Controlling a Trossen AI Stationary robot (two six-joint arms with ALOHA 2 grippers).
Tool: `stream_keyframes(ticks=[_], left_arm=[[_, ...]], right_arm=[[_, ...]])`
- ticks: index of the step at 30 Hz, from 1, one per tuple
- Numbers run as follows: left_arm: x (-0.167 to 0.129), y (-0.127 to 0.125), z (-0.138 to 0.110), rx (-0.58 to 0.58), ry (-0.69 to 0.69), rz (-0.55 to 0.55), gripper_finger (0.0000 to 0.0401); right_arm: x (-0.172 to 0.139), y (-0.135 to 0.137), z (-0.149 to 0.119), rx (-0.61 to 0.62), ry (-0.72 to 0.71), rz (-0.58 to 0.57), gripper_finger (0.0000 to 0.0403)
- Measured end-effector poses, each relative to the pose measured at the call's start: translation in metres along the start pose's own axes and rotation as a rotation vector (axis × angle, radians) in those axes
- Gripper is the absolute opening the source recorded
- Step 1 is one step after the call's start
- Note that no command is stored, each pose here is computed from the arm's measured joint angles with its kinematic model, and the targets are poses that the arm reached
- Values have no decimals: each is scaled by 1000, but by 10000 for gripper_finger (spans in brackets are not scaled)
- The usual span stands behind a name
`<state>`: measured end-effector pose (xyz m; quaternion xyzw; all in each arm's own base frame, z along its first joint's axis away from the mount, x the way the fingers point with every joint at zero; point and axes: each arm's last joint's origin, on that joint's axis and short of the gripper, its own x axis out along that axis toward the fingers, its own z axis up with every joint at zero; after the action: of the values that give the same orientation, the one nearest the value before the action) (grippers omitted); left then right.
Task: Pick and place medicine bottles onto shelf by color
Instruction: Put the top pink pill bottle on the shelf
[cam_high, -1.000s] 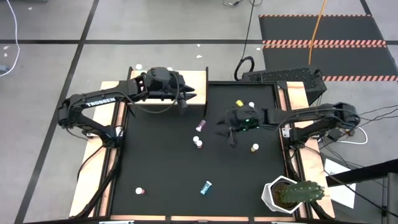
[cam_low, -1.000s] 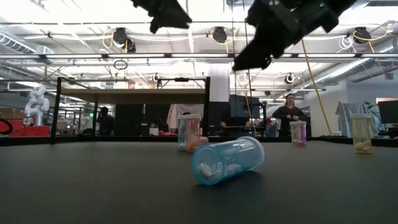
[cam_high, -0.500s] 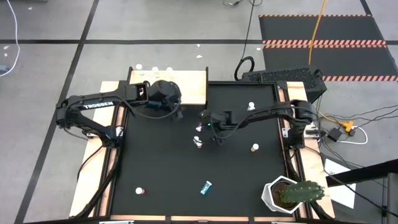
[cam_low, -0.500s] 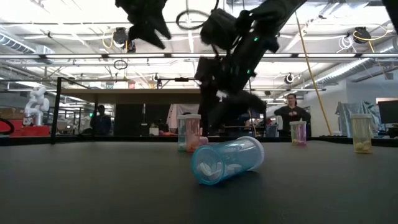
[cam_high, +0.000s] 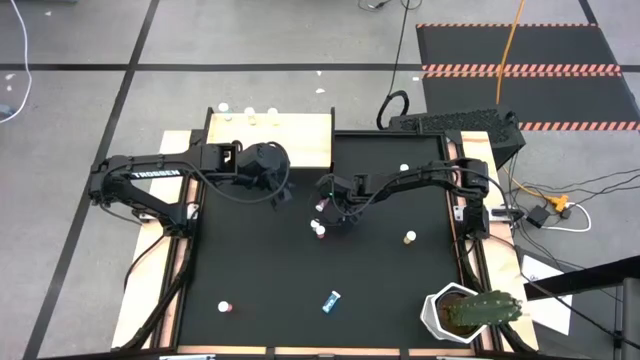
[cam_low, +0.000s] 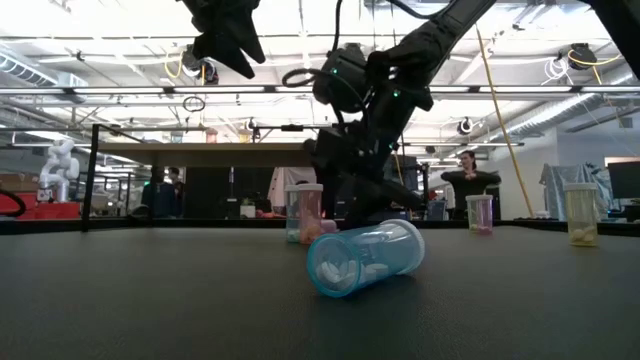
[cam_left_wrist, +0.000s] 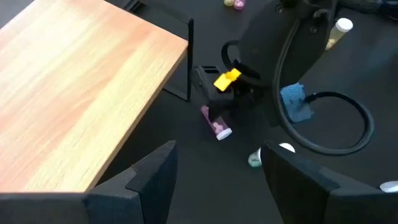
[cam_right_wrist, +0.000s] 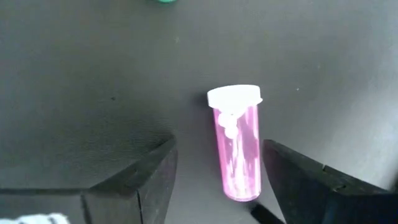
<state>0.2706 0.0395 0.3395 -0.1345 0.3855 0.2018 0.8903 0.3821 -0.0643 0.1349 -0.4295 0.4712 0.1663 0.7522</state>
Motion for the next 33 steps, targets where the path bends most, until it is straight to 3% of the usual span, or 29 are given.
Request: stream_keyframes(ticks=[5,9,15,19,23,29,33], left_arm=[[0,-1,-1,-9,1,-2,232],[-1,-3,-1,-3,5,-6,232],[-1,-3,-1,3,5,-6,232],[-1,-3,-1,9,5,-5,232],[-1,-3,-1,15,4,-6,232],[-10,-2,2,76,-55,-23,232],[-19,-7,10,98,-147,-114,232]], right_arm=[[6,2,-1,-75,4,13,207],[5,5,1,-83,13,32,158],[-1,12,3,-11,41,82,88],[-6,12,4,123,45,85,79],[-20,9,3,331,12,99,88],[-72,-14,2,708,-261,124,90],[-116,-23,3,836,-437,9,90]])
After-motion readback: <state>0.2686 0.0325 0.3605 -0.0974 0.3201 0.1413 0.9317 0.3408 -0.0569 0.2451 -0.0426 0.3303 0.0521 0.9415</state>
